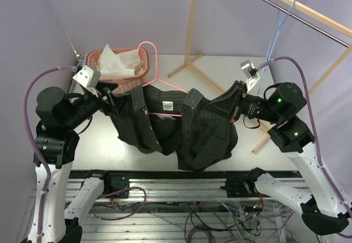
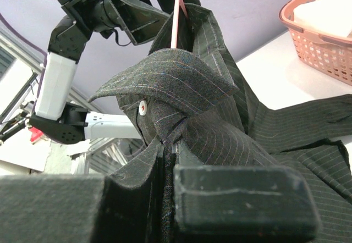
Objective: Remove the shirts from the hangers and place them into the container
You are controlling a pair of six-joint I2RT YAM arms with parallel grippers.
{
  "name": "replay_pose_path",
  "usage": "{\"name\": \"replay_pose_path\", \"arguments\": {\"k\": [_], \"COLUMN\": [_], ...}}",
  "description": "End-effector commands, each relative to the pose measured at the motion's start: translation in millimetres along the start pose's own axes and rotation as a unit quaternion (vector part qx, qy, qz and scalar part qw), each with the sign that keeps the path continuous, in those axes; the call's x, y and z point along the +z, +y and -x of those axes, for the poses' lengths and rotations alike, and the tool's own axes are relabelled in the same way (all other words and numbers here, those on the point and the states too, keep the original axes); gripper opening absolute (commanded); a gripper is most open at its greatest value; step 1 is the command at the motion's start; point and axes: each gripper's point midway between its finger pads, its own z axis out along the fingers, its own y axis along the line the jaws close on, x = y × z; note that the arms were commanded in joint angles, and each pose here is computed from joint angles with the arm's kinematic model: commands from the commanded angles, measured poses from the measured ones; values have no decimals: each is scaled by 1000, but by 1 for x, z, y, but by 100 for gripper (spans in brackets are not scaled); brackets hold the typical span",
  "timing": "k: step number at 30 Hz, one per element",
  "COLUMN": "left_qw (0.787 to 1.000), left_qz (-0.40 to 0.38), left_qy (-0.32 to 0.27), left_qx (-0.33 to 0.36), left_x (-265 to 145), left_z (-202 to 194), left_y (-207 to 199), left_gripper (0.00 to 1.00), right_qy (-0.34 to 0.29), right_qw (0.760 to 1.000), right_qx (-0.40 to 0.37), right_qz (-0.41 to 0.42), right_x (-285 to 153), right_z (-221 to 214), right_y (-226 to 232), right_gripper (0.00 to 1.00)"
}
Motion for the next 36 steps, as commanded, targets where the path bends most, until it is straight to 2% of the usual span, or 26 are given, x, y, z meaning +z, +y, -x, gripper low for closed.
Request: {"name": "replay_pose_path", "arguments": {"k": [1,7,11,12,13,14,16,19,21,22,24,26,27,28,29,31,36], "left_qw": [1000,999,999,999,999,999,998,997,995,992,987,981,978,976,973,968,963], "left_qz": [-10,-9,6,7,9,11,17,38,74,97,138,175,192,206,221,241,256], "left_qy": [12,27,41,43,44,47,56,65,68,71,71,61,54,44,33,12,-28], "left_qx": [-4,-19,-15,-14,-13,-12,-8,4,17,24,39,50,55,60,64,71,78], "left_x": [4,16,25,28,30,32,37,42,41,38,30,19,12,5,-2,-15,-36], "left_z": [-8,-22,-31,-32,-32,-34,-38,-45,-48,-50,-50,-44,-40,-34,-28,-15,24], "left_y": [-1,8,18,20,21,23,26,33,44,51,62,71,75,77,79,80,72], "left_gripper": [76,73,67,64,55,42,10,7,7,7,7,7,7,7,7,7,7], "right_qy": [-33,-36,-33,-33,-32,-31,-29,-25,-18,-12,4,17,22,25,26,28,18], "right_qw": [998,997,997,997,998,998,998,999,1000,999,996,990,987,983,978,969,957], "right_qx": [-32,-23,-17,-15,-11,-10,-6,0,5,5,-3,-14,-21,-30,-41,-62,-119], "right_qz": [36,57,62,62,61,62,60,41,0,-32,-93,-141,-160,-178,-204,-239,-265], "right_x": [-1,2,4,4,5,6,8,10,13,14,14,12,11,10,7,2,-3], "right_z": [23,26,26,25,24,24,23,22,22,21,21,20,21,22,23,26,32], "right_y": [22,27,27,27,25,24,22,14,-2,-14,-36,-55,-63,-70,-80,-94,-108], "right_gripper": [0,0,0,0,0,0,0,0,0,4,24,35,44,59,68,72,73]}}
